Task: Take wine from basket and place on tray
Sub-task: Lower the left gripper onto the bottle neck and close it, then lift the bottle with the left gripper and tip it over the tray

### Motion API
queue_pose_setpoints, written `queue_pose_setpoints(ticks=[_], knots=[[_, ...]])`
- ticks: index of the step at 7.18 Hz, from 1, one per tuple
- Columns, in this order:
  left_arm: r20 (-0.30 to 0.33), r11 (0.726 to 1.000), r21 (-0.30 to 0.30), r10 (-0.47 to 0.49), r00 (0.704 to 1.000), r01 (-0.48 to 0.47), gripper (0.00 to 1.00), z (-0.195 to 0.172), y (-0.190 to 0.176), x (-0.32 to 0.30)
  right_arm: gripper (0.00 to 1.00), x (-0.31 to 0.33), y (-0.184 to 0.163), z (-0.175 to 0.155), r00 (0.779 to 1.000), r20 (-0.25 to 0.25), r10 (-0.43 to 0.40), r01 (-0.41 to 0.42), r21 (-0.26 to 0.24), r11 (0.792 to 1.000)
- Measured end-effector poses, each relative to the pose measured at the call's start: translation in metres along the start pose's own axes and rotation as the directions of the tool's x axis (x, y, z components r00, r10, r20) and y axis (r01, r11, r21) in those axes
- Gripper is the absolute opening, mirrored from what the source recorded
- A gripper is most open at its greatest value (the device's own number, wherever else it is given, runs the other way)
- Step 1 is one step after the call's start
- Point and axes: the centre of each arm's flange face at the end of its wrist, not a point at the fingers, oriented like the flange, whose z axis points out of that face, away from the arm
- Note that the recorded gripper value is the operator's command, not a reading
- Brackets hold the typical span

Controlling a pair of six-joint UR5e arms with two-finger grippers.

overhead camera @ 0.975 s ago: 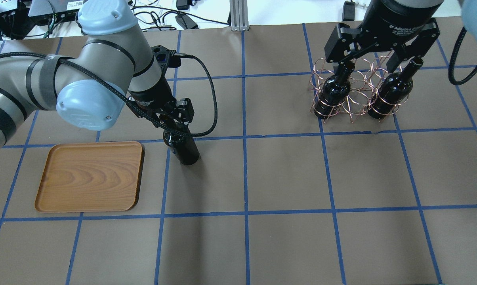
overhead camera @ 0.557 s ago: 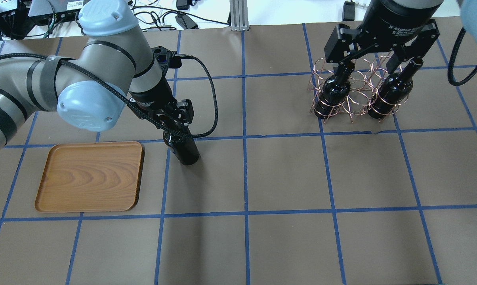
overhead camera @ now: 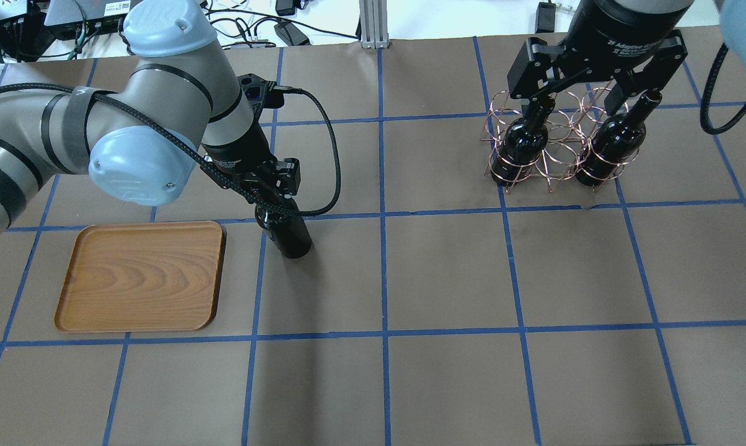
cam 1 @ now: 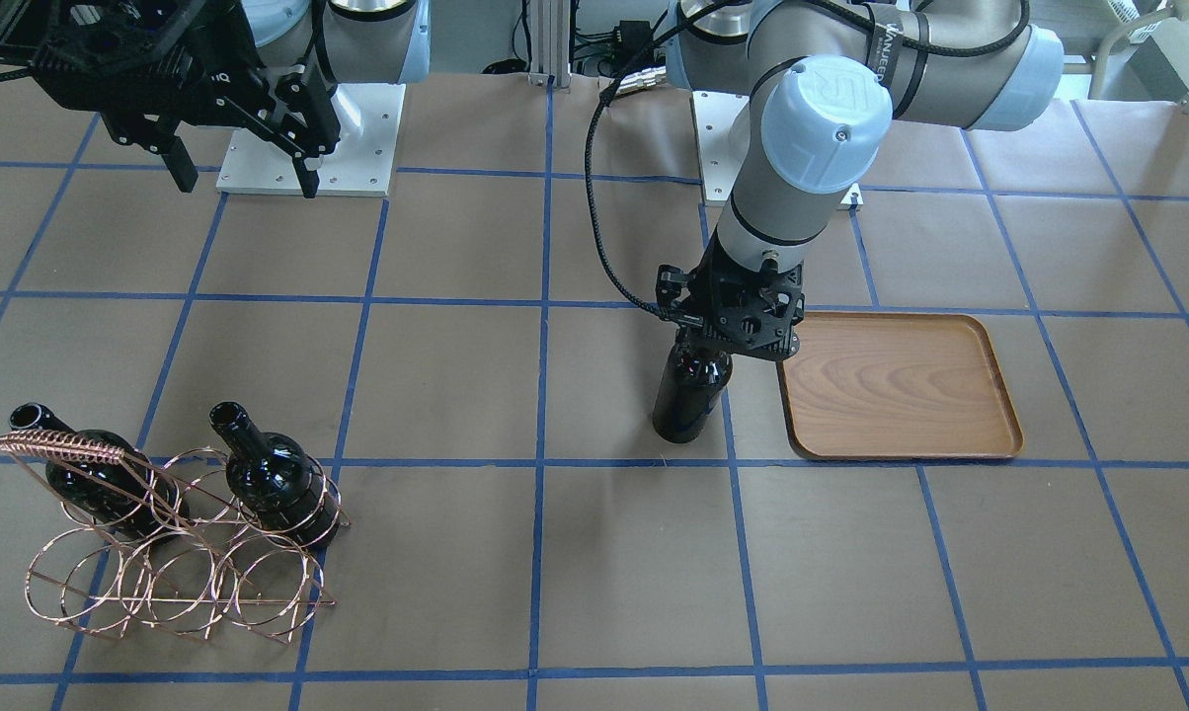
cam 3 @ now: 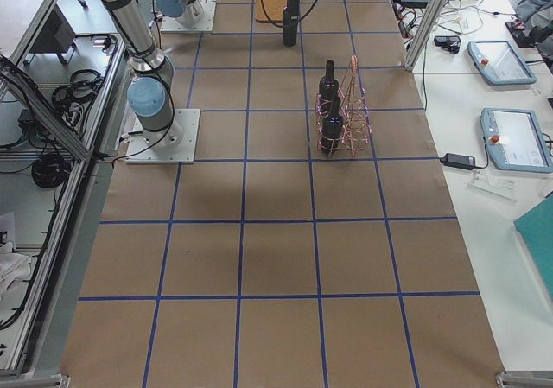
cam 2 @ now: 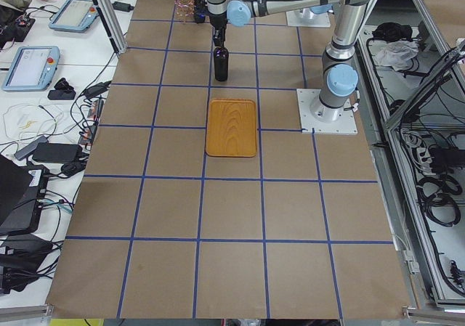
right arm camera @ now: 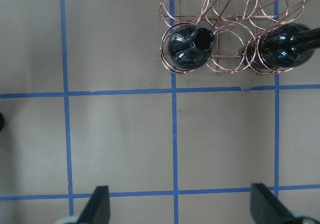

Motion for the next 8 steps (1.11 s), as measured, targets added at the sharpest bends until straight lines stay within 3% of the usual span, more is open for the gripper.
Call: queue_pose_setpoints(ticks=[5, 8], knots=[[0.001, 1.0, 0.006, -0.003, 1.0, 0.003, 0.0, -0.005, -0.001, -0.001, 1.0, 0.001, 0.0, 0.0, 1.0, 0.0, 0.001, -0.001, -0.001, 1.0], [0.056, 0.999, -0.018, 0.031, 0.998, -0.03, 0.0, -0.052, 0.001, -0.028, 1.0, 0.001, 0.0, 0.0, 1.0, -0.001, 0.001, -0.001, -0.001, 1.0]])
